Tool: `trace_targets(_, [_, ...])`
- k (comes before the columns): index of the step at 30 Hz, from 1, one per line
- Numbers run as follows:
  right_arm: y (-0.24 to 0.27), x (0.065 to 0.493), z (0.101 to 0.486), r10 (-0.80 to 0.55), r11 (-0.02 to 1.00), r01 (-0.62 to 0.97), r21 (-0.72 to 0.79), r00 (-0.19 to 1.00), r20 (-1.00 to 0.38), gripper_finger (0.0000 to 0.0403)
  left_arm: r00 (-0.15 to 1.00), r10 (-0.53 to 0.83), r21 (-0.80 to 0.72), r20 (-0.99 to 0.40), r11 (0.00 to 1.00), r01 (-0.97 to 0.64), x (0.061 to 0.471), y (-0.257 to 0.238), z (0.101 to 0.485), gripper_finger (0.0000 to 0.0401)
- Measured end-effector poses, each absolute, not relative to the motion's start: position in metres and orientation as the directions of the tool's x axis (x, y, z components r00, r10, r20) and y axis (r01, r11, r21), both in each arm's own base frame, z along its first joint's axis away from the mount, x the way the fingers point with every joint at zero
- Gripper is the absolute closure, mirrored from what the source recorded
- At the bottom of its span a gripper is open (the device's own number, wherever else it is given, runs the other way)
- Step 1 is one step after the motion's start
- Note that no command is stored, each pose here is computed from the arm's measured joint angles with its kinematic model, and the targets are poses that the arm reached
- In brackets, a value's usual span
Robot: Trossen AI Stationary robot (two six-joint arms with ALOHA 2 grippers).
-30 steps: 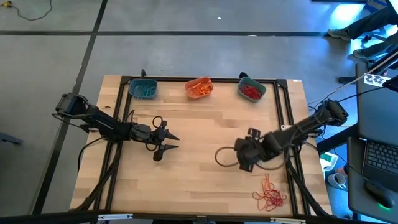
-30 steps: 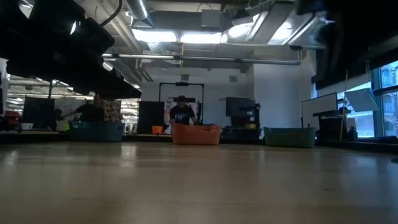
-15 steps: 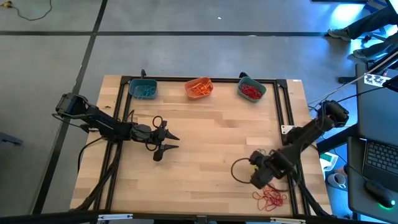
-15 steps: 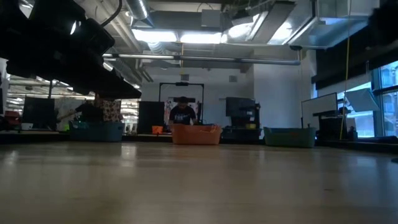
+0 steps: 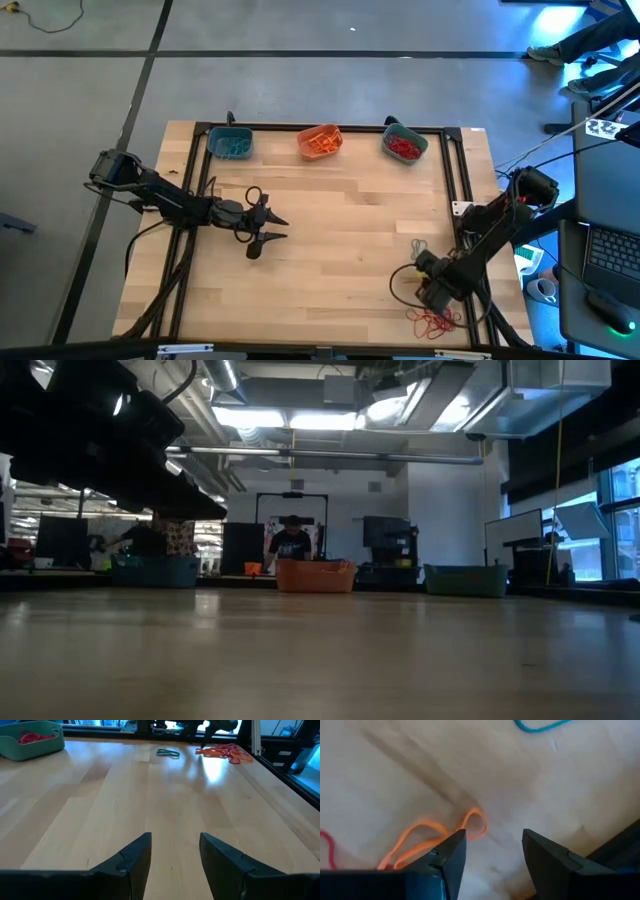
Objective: Sort rubber bands into baskets
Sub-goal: Put the orange rubber band into the orange bin
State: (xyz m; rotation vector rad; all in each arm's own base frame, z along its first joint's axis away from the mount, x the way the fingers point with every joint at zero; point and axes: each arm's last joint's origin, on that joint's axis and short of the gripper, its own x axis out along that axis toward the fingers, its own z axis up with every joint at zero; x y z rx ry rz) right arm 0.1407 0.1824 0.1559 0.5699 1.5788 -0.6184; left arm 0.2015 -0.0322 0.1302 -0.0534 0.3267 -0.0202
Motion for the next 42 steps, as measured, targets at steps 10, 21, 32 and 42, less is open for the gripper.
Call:
trace_targets(10, [0.176, 0.137, 0.143, -0.020, 0.709, 0.703, -0.057, -0.062, -0.998, 0.0218, 0.940, -0.027, -0.059, -0.339, 0.998, 0.008, 0.201, -0.032, 0.128, 0.0237])
trace_targets(21, [0.178, 0.139, 0.140, 0.024, 0.753, 0.658, -0.004, -0.034, -0.999, 0.0385, 0.940, -0.027, -0.065, -0.340, 0.998, 0.005, 0.201, -0.032, 0.128, 0.0237])
trace_targets(32, [0.184, 0.151, 0.177, -0.149, 0.788, 0.611, -0.071, 0.079, -0.986, 0.0386, 0.940, -0.027, -0.067, -0.340, 0.998, 0.005, 0.201, -0.032, 0.128, 0.0237])
trace_targets(42, [0.179, 0.163, 0.187, -0.307, 0.776, 0.627, -0.069, 0.280, -0.910, 0.0391, 0.940, -0.027, -0.068, -0.339, 0.998, 0.004, 0.201, -0.032, 0.128, 0.0237])
